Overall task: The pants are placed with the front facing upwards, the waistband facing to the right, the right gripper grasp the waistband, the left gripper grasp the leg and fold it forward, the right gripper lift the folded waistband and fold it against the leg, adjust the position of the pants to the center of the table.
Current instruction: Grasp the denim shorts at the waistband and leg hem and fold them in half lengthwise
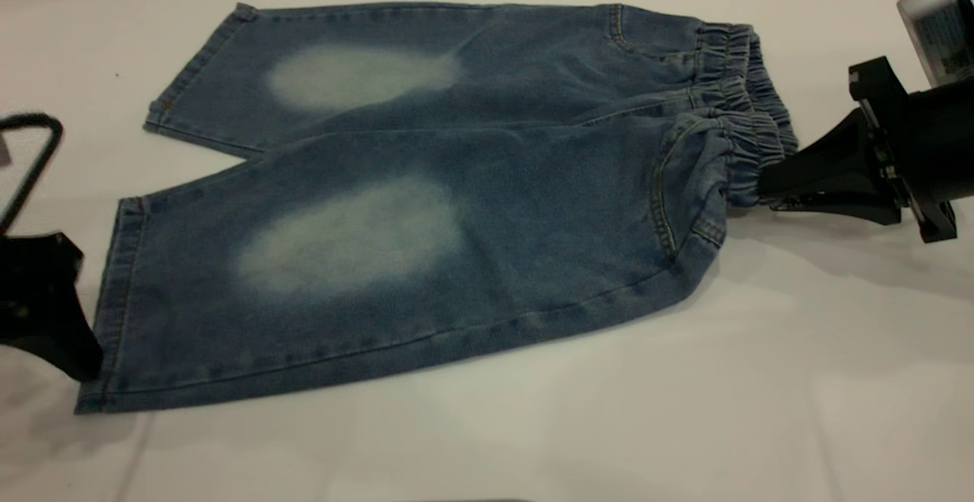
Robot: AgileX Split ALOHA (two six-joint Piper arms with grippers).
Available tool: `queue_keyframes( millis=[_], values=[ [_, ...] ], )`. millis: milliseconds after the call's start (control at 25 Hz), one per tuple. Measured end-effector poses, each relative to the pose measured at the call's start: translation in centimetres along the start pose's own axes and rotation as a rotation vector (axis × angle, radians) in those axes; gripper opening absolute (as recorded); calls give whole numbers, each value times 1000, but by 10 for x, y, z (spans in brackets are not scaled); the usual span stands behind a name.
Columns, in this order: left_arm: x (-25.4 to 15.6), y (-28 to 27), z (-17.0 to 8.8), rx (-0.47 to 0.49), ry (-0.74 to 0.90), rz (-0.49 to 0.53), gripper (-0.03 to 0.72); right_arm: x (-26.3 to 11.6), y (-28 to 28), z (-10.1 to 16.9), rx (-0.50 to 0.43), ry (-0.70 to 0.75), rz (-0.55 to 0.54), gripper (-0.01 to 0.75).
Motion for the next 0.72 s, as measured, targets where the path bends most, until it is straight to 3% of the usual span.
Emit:
queue_keyframes(
  millis=[360, 720],
  values=[
    [-2, 18, -19, 5, 105, -34, 559, 0, 0, 0, 0, 0, 0, 30],
    [-3, 33, -17, 26, 106, -31, 506, 0, 0, 0, 2, -1, -1, 31]
  ],
)
Point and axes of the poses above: a point on each arm's last joint axis where the gripper is mounted, y pointing out along that axis toward the gripper, z along the wrist's bending axis when the last joint is at zero, x = y × z, the point moved 7 cm from there along y, pointing out along that axis toward the gripper, and after that the axes turned 14 degrees about -y, right-handed, at the moved point
